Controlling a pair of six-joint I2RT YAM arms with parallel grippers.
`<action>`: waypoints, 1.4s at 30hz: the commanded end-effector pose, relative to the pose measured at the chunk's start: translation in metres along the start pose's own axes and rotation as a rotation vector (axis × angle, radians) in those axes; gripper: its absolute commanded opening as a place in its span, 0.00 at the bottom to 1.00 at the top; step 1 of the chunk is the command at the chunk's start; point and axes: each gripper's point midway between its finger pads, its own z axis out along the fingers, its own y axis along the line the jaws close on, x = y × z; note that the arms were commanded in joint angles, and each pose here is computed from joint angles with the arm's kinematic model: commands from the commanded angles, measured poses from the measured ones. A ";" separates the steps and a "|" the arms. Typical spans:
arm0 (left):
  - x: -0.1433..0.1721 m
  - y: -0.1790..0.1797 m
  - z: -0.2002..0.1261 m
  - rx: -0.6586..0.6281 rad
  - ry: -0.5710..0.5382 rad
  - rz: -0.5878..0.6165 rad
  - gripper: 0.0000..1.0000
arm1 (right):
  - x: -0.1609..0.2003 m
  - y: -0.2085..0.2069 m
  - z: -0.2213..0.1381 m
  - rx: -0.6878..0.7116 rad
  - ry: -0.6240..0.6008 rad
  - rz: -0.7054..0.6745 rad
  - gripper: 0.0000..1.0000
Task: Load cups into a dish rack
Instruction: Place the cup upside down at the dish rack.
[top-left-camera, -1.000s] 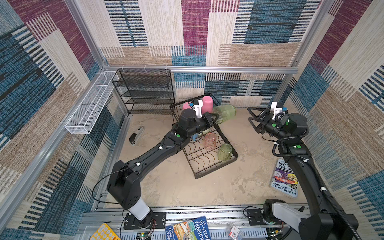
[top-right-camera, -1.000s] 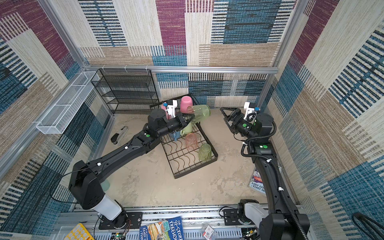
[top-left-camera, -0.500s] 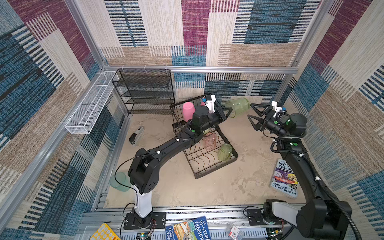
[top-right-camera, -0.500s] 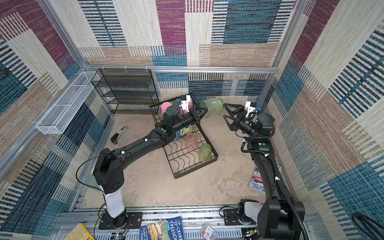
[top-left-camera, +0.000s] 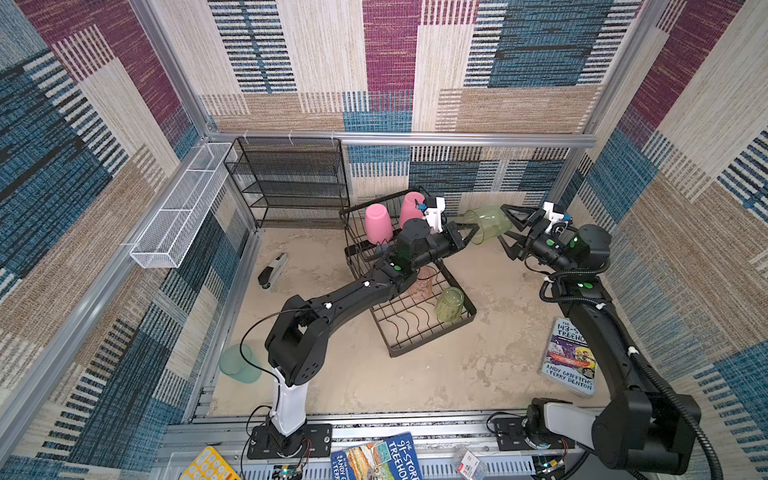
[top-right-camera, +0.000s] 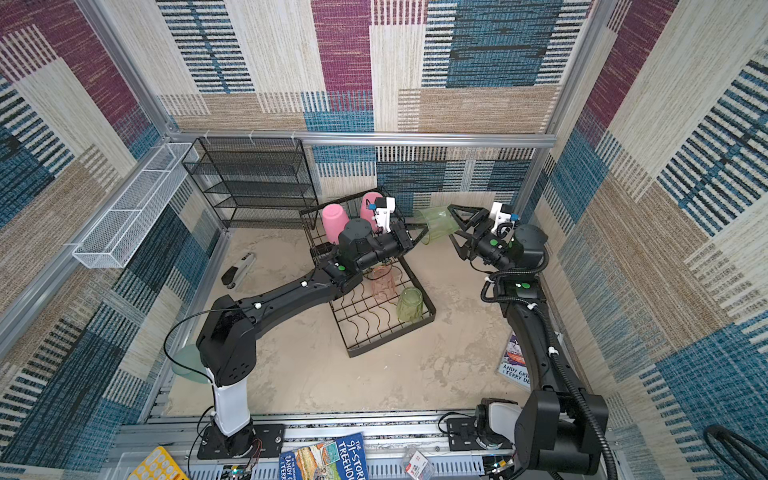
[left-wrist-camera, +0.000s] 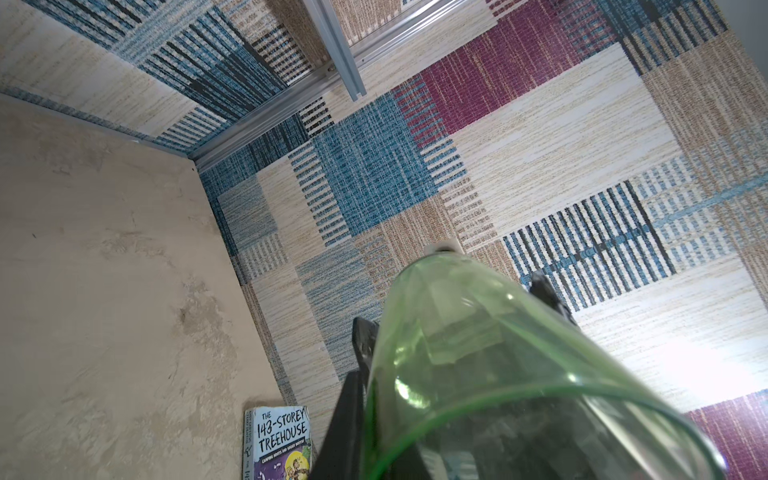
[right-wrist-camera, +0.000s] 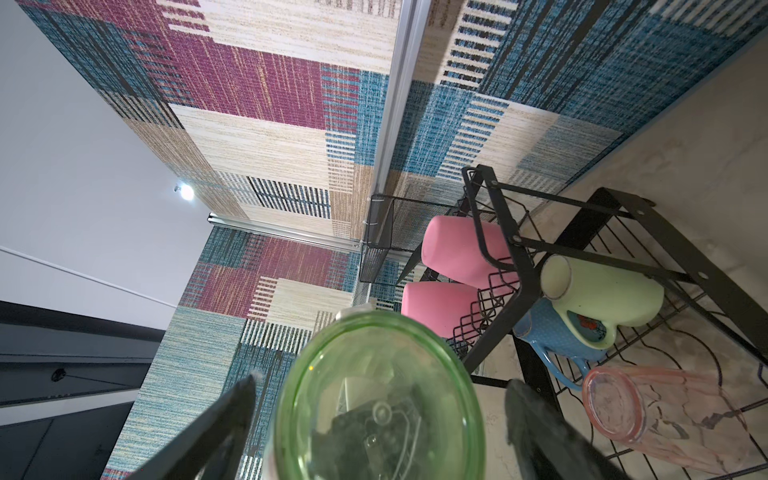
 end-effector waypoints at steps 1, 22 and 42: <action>-0.004 -0.013 0.002 0.058 -0.051 0.001 0.03 | -0.007 0.008 -0.002 -0.026 -0.048 -0.012 0.94; 0.013 -0.008 0.029 0.088 -0.090 -0.024 0.03 | -0.013 0.003 -0.021 -0.025 -0.192 0.038 0.86; 0.024 -0.012 0.034 0.088 -0.067 -0.022 0.22 | -0.022 0.005 -0.028 0.046 -0.270 -0.068 0.65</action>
